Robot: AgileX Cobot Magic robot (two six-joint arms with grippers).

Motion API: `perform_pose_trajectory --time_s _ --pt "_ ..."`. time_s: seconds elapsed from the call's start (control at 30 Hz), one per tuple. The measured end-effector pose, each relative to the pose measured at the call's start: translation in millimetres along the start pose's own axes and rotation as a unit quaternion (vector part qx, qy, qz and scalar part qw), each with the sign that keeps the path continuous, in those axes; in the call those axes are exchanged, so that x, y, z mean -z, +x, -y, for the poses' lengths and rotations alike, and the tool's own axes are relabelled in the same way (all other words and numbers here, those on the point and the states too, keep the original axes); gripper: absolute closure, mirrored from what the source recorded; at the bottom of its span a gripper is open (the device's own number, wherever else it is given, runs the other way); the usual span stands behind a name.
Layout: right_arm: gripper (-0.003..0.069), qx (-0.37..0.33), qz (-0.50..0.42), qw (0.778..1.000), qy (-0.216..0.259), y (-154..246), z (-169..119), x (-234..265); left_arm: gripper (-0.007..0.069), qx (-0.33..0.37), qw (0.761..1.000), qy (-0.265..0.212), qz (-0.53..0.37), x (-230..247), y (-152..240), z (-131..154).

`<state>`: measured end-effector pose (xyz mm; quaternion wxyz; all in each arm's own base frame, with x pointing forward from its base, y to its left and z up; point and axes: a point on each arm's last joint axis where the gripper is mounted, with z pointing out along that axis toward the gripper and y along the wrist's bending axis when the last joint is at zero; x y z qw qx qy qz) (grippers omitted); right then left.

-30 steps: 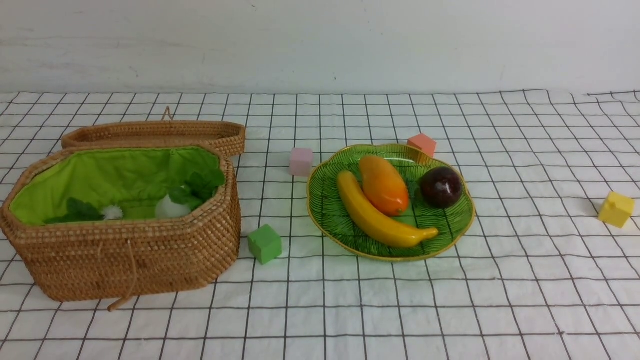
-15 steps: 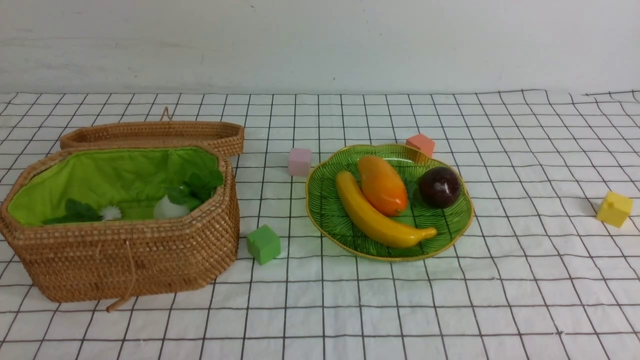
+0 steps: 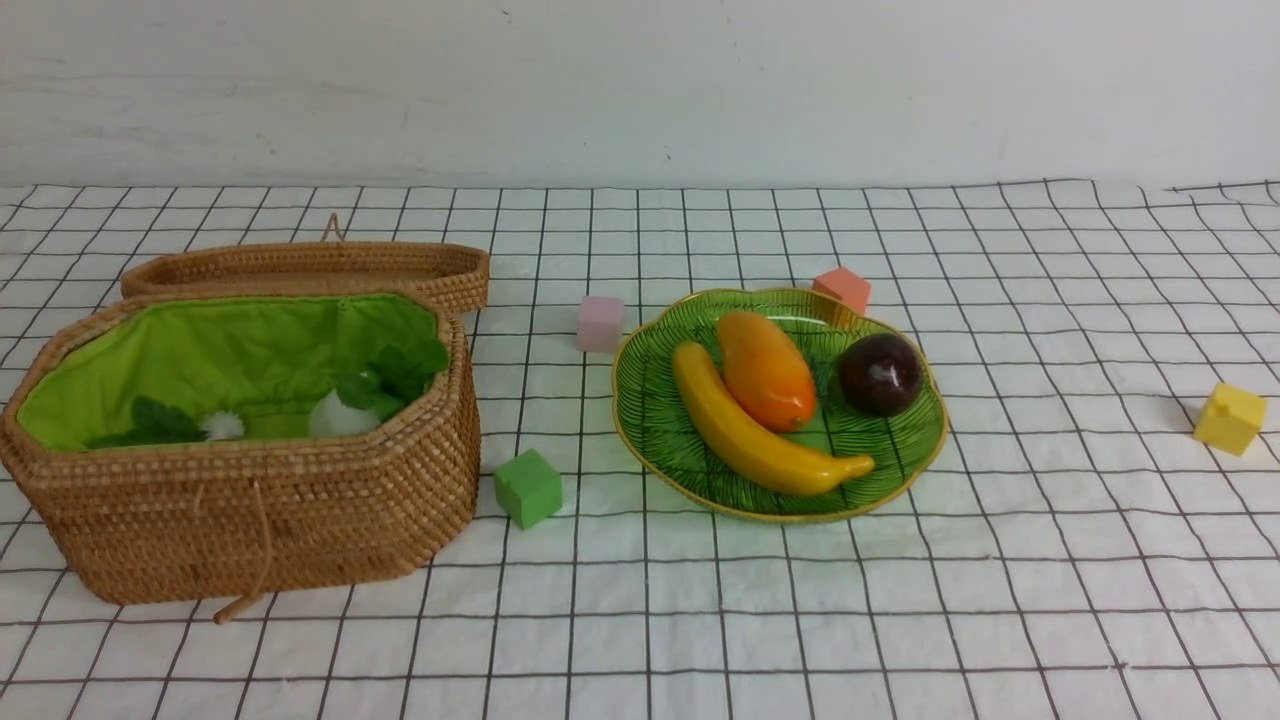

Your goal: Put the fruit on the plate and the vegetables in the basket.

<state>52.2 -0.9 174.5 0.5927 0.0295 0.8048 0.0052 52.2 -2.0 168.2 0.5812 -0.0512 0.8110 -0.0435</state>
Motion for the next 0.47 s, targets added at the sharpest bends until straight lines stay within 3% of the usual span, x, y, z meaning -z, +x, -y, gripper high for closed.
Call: perform_pose_trajectory --time_s 0.47 --pt "0.0599 0.003 0.000 1.000 0.000 0.0 0.0 0.0 0.0428 -0.009 1.000 0.027 -0.004 0.2 0.5 3.0"
